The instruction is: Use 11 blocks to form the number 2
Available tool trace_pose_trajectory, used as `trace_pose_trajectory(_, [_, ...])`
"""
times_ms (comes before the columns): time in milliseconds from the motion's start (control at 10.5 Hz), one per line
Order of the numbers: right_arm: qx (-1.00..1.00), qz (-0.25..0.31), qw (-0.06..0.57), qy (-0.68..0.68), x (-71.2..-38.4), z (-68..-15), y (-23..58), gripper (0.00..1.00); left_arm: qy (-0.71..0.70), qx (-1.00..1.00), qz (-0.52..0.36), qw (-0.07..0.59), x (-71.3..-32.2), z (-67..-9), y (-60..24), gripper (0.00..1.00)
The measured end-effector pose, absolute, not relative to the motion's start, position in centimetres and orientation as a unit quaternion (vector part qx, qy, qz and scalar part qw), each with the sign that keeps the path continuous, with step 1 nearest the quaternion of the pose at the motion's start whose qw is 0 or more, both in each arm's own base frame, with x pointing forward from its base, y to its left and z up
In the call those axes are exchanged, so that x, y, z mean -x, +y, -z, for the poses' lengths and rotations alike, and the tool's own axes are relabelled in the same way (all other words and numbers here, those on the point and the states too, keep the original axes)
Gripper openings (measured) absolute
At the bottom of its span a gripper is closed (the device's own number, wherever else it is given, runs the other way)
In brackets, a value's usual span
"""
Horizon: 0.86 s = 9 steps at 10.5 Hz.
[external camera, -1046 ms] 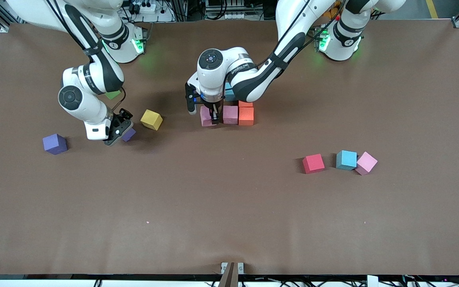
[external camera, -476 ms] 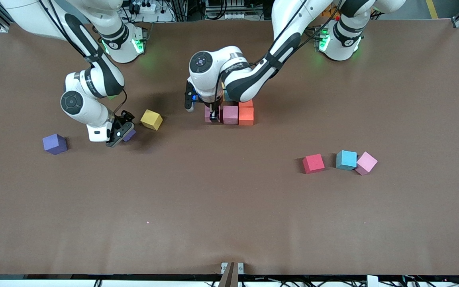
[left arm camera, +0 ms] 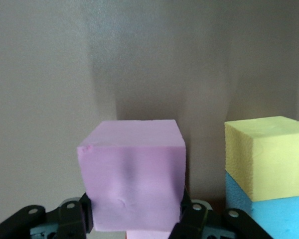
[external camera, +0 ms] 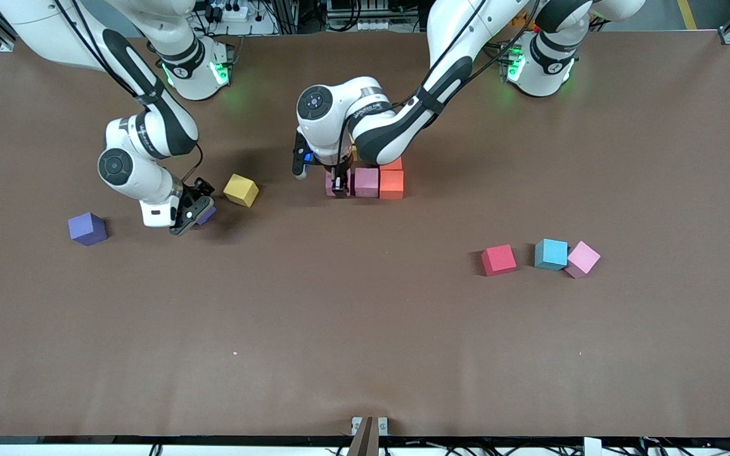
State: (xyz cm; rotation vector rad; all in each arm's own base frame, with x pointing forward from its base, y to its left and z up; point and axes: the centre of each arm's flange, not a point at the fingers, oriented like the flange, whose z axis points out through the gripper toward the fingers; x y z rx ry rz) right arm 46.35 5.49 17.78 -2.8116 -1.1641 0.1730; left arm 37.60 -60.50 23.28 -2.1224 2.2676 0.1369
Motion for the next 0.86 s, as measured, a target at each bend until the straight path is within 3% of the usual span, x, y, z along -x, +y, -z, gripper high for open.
trace_pose_trajectory(95, [0.922, -0.054, 0.045, -0.381, -46.5, -18.0, 5.4, 0.62, 0.73, 0.681, -0.046, 0.018, -37.5, -22.9, -60.5, 0.61])
trace_pose_trajectory(856, [0.94, -0.031, 0.029, -0.34, -52.4, -23.7, 0.9, 0.61, 0.732, 0.679, -0.044, 0.032, -37.8, -21.9, -60.2, 0.61])
